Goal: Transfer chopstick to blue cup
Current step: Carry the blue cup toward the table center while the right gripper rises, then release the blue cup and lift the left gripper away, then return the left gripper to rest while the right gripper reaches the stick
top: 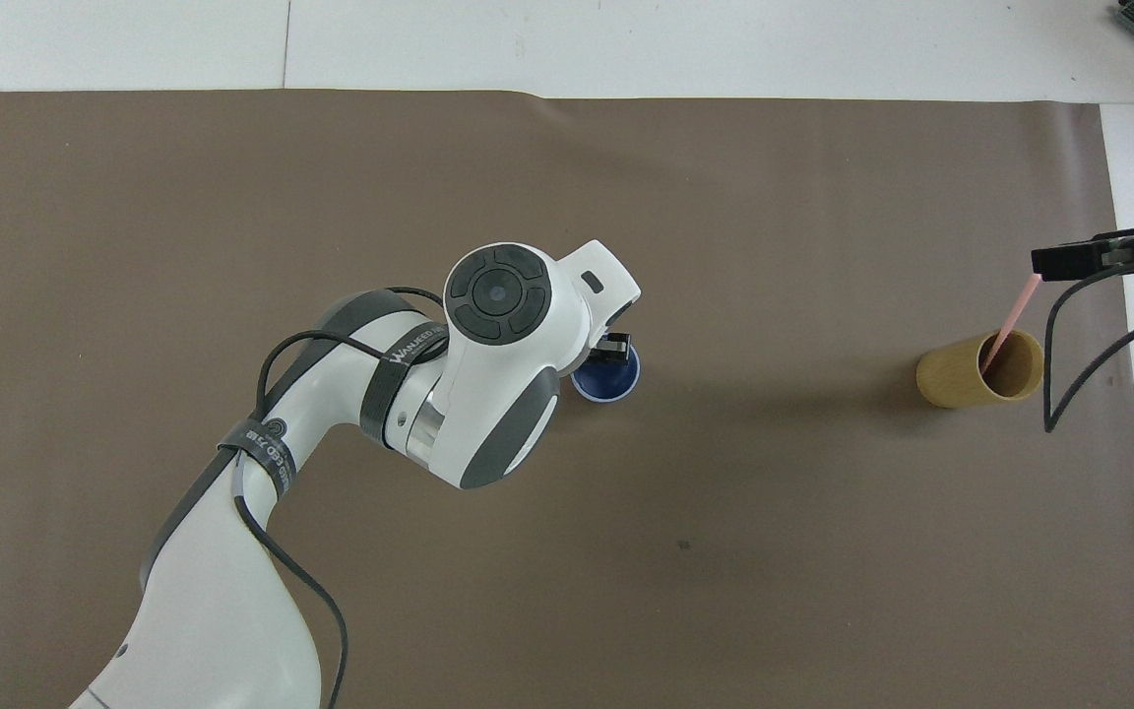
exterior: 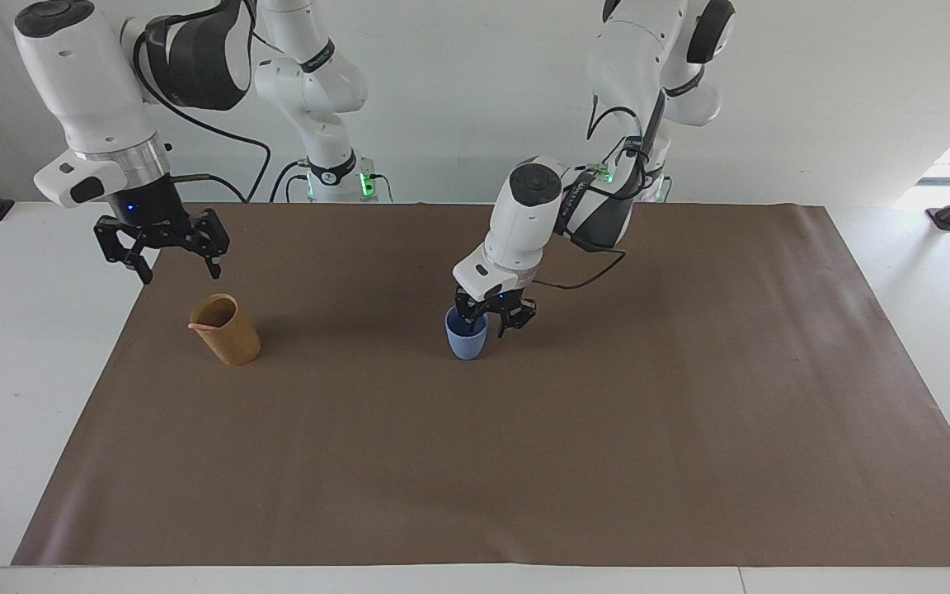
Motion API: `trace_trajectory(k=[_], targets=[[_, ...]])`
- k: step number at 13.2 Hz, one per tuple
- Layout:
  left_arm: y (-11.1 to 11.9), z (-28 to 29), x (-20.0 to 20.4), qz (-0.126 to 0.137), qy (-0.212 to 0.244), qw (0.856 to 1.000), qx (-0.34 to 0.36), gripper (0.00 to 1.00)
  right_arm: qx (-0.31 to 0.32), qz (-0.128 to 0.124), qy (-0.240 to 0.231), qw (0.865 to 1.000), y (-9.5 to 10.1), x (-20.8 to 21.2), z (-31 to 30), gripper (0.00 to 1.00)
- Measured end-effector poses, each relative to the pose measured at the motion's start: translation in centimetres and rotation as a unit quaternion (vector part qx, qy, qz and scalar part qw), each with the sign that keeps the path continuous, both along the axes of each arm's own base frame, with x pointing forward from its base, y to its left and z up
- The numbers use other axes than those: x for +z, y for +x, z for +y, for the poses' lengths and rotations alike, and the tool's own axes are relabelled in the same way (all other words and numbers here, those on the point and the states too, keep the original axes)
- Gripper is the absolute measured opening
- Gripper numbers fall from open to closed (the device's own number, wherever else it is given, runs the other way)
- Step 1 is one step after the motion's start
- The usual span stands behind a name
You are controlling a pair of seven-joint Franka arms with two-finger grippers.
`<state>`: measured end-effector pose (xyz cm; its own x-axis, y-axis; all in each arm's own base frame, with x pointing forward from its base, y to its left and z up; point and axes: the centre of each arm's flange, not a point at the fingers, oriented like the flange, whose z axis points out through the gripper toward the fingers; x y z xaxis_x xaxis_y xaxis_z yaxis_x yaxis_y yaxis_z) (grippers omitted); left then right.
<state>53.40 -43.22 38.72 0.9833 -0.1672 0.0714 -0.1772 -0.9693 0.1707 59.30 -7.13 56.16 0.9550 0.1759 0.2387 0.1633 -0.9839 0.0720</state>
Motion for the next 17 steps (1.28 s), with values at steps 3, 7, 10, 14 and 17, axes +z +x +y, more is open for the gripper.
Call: trace_trajectory(k=[3,7,10,14,17], targets=[[0.5,1.6,2.1,0.01,0.009,1.0,0.013,1.0,-0.005,-0.012,-0.004,1.0,0.2,-3.4,-1.6,1.0],[1.7,8.1,7.5,0.041,0.031,0.998,0.046,1.0,-0.005,-0.024,-0.005,1.0,0.4,-6.7,-1.6,0.96],[3.0,15.2,11.2,0.054,0.039,0.997,0.039,1.0,-0.005,-0.024,-0.005,1.0,0.4,-6.9,-1.7,0.73],[4.8,24.8,12.6,0.071,0.05,0.996,0.014,1.0,-0.014,-0.021,0.013,1.0,0.2,-7.5,-1.7,0.6],[5.8,30.9,11.3,0.085,0.069,0.994,0.015,1.0,-0.021,-0.013,0.029,0.999,-0.1,-8.4,-1.6,0.58]])
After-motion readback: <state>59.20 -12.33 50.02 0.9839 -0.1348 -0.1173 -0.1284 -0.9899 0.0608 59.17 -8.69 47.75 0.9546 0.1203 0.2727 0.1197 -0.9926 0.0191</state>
